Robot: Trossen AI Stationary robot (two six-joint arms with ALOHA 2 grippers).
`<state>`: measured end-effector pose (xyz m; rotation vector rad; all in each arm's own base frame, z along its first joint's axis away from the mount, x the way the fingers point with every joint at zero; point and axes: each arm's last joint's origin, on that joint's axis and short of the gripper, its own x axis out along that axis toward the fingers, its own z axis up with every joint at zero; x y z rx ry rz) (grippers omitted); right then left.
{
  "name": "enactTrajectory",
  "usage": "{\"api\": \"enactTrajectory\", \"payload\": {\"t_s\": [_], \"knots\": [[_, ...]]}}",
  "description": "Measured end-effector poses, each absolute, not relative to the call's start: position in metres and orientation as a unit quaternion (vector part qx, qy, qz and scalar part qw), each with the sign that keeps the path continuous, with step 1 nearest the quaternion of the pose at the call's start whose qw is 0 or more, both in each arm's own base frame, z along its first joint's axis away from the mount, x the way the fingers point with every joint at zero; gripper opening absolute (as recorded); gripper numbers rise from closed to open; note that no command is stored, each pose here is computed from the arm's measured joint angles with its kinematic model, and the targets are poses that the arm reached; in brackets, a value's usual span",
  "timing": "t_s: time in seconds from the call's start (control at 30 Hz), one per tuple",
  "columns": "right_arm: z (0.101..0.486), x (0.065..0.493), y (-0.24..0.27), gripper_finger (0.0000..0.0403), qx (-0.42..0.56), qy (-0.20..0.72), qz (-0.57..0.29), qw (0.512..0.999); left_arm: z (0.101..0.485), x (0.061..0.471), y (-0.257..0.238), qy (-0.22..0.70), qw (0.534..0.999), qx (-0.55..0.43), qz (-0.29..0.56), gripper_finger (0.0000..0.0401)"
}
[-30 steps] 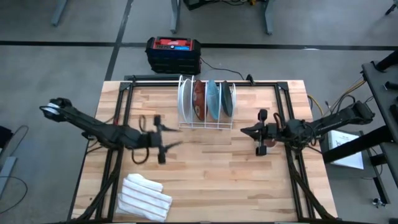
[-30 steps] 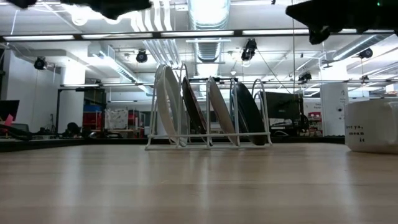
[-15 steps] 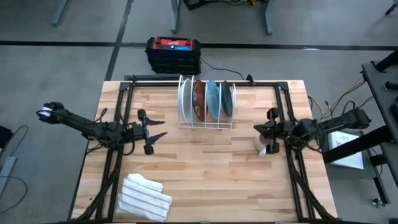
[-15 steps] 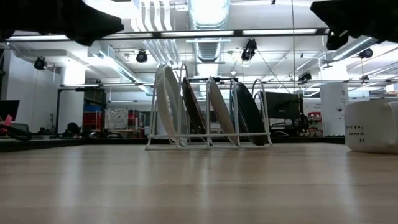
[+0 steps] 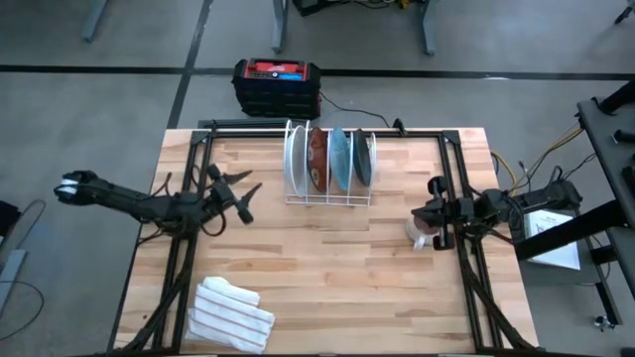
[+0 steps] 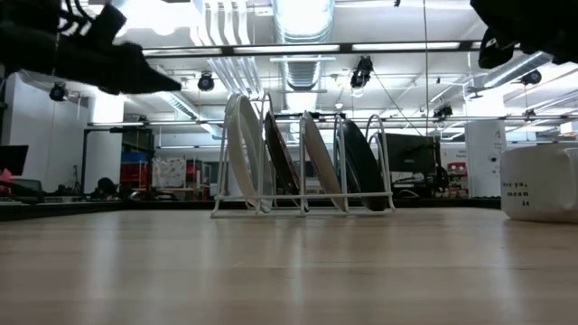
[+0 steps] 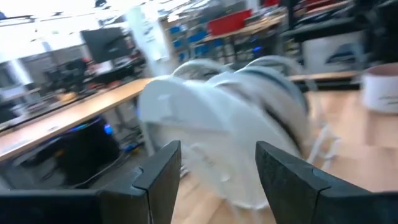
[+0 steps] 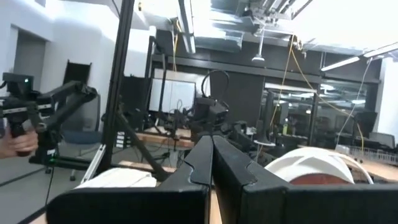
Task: Sort dishes
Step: Return to Home Position
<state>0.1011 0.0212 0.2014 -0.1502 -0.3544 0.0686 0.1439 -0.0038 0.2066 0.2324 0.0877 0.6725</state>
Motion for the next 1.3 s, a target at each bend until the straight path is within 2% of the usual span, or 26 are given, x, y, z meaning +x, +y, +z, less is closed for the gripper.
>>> {"api": "enactTrajectory", "payload": {"t_s": [0.2,0.33,0.47,0.67,0.8,0.87,1.0,1.3], "knots": [[0.198,0.101,0.021,0.0000,-0.073,-0.157,0.035,0.984,0.195,0.141,0.016,0.067,0.910,0.117,0.392,0.0195],[0.196,0.102,0.021,0.0000,-0.073,-0.150,0.036,0.985,0.195,0.137,0.030,0.071,0.890,0.117,0.435,0.0175],[0.196,0.102,0.021,0.0000,-0.075,-0.148,0.027,0.986,0.197,0.133,0.041,0.073,0.870,0.118,0.474,0.0129],[0.196,0.102,0.021,0.0000,-0.084,-0.145,0.024,0.986,0.198,0.127,0.054,0.077,0.837,0.118,0.528,0.0014],[0.194,0.103,0.020,0.0000,-0.090,-0.136,0.014,0.987,0.199,0.114,0.067,0.106,0.727,0.115,0.669,0.0011],[0.194,0.103,0.020,0.0000,-0.096,-0.134,0.011,0.986,0.199,0.109,0.074,0.118,0.702,0.120,0.692,0.0005],[0.194,0.103,0.020,0.0000,-0.102,-0.133,0.009,0.986,0.198,0.102,0.092,0.121,0.722,0.126,0.669,0.0001],[0.189,0.104,0.020,0.0000,-0.098,-0.104,0.003,0.990,0.192,0.076,0.127,0.127,0.717,0.099,0.679,0.0000]]}}
